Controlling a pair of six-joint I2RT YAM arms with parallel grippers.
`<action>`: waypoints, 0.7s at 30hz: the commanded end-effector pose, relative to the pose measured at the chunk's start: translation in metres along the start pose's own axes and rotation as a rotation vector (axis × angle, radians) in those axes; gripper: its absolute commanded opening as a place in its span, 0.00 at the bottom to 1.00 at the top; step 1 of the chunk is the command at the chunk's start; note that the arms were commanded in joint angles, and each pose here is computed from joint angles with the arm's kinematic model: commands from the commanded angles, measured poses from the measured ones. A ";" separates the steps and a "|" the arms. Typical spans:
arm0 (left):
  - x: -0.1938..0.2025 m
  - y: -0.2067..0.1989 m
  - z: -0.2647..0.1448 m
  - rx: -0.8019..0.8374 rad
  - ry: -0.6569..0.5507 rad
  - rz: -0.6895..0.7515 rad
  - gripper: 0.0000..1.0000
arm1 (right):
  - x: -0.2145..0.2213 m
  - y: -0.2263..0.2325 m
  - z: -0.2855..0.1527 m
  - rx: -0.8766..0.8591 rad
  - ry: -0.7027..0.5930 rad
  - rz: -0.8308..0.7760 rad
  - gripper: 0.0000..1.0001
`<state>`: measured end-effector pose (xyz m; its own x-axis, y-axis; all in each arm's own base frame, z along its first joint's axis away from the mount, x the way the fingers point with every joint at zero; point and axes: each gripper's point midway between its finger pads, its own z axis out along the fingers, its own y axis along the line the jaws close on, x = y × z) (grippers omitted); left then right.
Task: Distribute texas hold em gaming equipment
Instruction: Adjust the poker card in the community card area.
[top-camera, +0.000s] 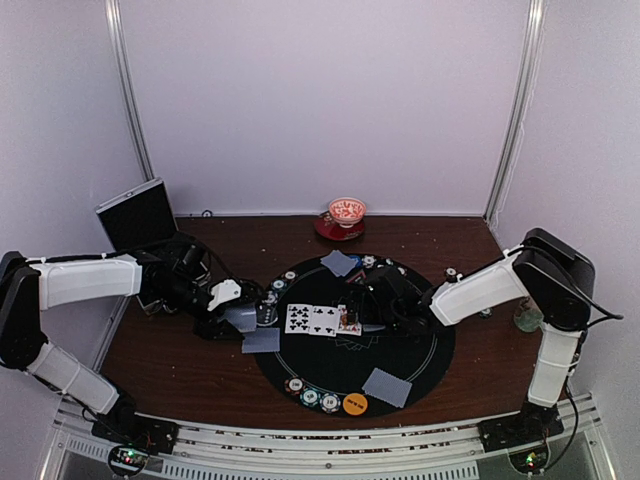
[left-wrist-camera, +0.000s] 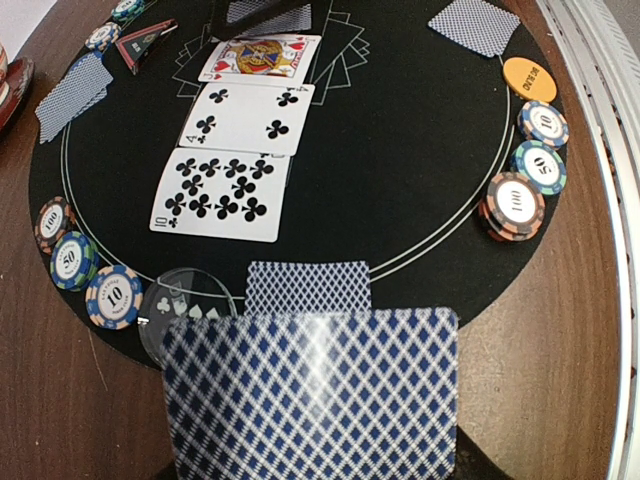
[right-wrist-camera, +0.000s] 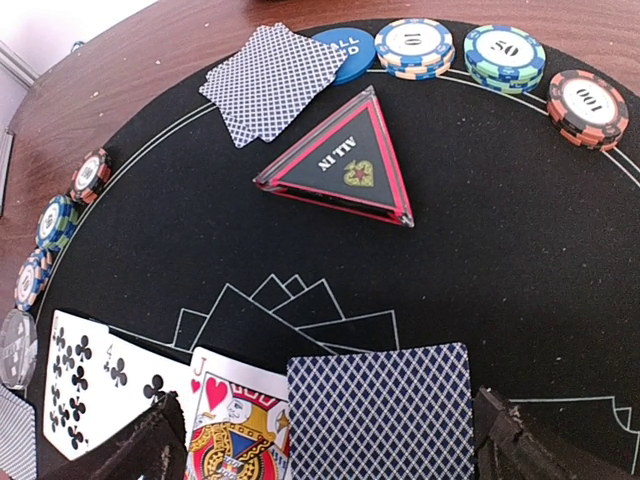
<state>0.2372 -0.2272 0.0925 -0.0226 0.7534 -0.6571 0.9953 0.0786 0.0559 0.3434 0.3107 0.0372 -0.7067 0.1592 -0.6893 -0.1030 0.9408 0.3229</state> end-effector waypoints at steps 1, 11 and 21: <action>-0.008 -0.002 -0.001 0.005 -0.029 0.027 0.58 | 0.009 0.013 -0.012 -0.049 0.041 0.021 1.00; -0.008 -0.002 -0.002 0.003 -0.030 0.026 0.58 | -0.021 0.016 -0.047 -0.061 -0.055 0.044 1.00; -0.007 -0.002 -0.001 0.008 -0.029 0.025 0.58 | -0.003 0.147 -0.100 -0.582 0.008 -0.051 1.00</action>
<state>0.2372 -0.2272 0.0925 -0.0226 0.7534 -0.6571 0.9953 0.0786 0.0559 0.2938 0.3618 0.1308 -0.6744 0.1945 -0.7123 -0.3265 0.7867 0.5239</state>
